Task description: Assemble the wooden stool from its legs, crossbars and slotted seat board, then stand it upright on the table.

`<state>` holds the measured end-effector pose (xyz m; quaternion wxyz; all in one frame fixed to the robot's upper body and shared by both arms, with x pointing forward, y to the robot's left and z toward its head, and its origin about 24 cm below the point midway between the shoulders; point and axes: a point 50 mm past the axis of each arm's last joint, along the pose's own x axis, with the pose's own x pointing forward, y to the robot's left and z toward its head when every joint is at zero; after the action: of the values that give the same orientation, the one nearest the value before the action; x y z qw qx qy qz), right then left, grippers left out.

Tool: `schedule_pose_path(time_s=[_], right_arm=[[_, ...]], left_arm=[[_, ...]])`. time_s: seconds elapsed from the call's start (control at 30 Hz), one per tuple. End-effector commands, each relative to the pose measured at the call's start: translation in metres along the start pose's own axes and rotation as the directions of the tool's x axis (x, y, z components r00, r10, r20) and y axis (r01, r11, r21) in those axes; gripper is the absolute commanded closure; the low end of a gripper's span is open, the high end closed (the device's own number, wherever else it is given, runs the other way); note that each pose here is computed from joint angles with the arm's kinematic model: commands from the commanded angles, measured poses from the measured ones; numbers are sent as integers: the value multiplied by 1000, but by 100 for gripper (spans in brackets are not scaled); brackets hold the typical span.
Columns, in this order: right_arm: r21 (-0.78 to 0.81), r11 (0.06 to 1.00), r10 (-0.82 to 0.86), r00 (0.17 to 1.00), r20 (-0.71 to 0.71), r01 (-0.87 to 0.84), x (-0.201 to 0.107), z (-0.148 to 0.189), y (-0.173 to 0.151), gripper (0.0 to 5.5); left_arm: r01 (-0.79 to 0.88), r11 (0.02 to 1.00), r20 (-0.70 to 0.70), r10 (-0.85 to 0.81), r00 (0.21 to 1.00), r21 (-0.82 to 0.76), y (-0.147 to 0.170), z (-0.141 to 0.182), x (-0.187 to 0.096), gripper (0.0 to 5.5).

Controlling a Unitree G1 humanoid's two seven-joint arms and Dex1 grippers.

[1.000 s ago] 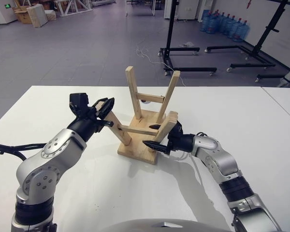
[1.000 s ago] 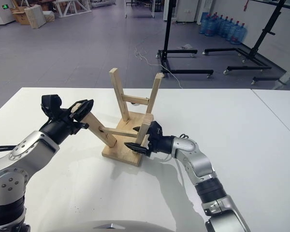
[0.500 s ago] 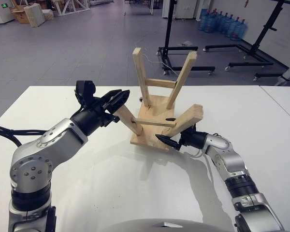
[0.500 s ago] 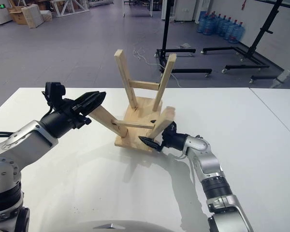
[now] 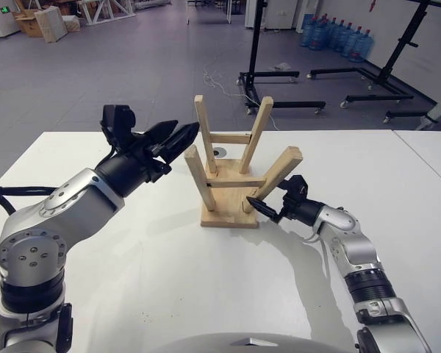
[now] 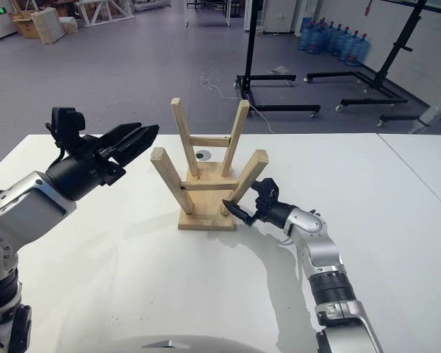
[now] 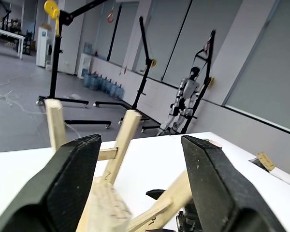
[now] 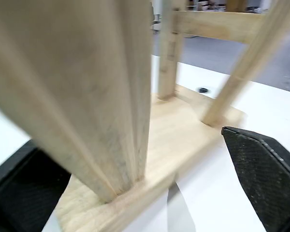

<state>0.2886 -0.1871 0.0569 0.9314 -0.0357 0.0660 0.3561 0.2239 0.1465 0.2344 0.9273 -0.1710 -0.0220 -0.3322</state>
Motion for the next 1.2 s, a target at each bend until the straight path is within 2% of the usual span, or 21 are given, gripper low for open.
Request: schedule_pose_path(time_s=[0.03, 0.17, 0.27, 0.37, 0.43, 0.57, 0.63, 0.67, 0.73, 0.87, 0.97, 1.03, 1.1, 1.17, 1.2], right_arm=[[-54, 989, -140, 990, -30, 139, -12, -6, -15, 32], [-91, 978, -192, 981, -27, 189, -19, -10, -17, 32], [-140, 956, -259, 966, 24, 259, -17, -1, -24, 32], [-149, 911, -344, 908, 241, 385, -22, 29, -30, 32], [-137, 897, -337, 851, 403, 420, -32, 55, -27, 32], [-189, 891, -245, 788, 566, 412, -35, 106, -21, 32], [-400, 738, -213, 750, 626, 544, -33, 143, -22, 32], [-467, 644, -211, 728, 652, 605, -28, 160, -22, 32], [-548, 516, -202, 715, 669, 658, -17, 179, -18, 32], [-772, 262, -153, 815, 559, 579, 12, 177, -7, 32], [-888, 205, -160, 910, 384, 411, 32, 135, -3, 32], [-928, 294, -239, 958, 159, 227, 42, 76, -8, 32], [-879, 477, -216, 972, -96, 19, 46, 23, 5, 32], [-758, 646, -120, 969, -214, -87, 47, 8, 24, 32], [-734, 669, -88, 970, -229, -113, 47, 10, 28, 32]], left_arm=[[6, 1000, 39, -6, 999, 15, 1, 5, -2, 249], [5, 1000, 36, -6, 999, 15, 3, 1, -4, 249], [-1, 1000, 23, 0, 1000, 19, 5, -4, -4, 249], [-18, 1000, 22, 17, 1000, 18, 8, -9, -4, 249], [-33, 999, 24, 32, 999, 19, 10, -11, -6, 249], [-70, 997, 36, 69, 997, 16, 13, -15, -12, 249], [-84, 996, 45, 83, 996, 17, 15, -16, -12, 249], [-90, 996, 47, 89, 995, 18, 15, -17, -11, 249], [-90, 996, 48, 89, 995, 23, 16, -19, -9, 249], [-80, 996, 34, 78, 996, 42, 15, -25, -4, 249], [-81, 995, 36, 79, 996, 50, 14, -25, -3, 249], [-75, 996, 36, 73, 997, 54, 14, -26, -2, 249], [-73, 996, 33, 71, 997, 56, 13, -27, -2, 249], [-77, 995, 32, 75, 997, 59, 14, -27, -3, 249], [-82, 995, 32, 80, 996, 59, 15, -28, -3, 249]])
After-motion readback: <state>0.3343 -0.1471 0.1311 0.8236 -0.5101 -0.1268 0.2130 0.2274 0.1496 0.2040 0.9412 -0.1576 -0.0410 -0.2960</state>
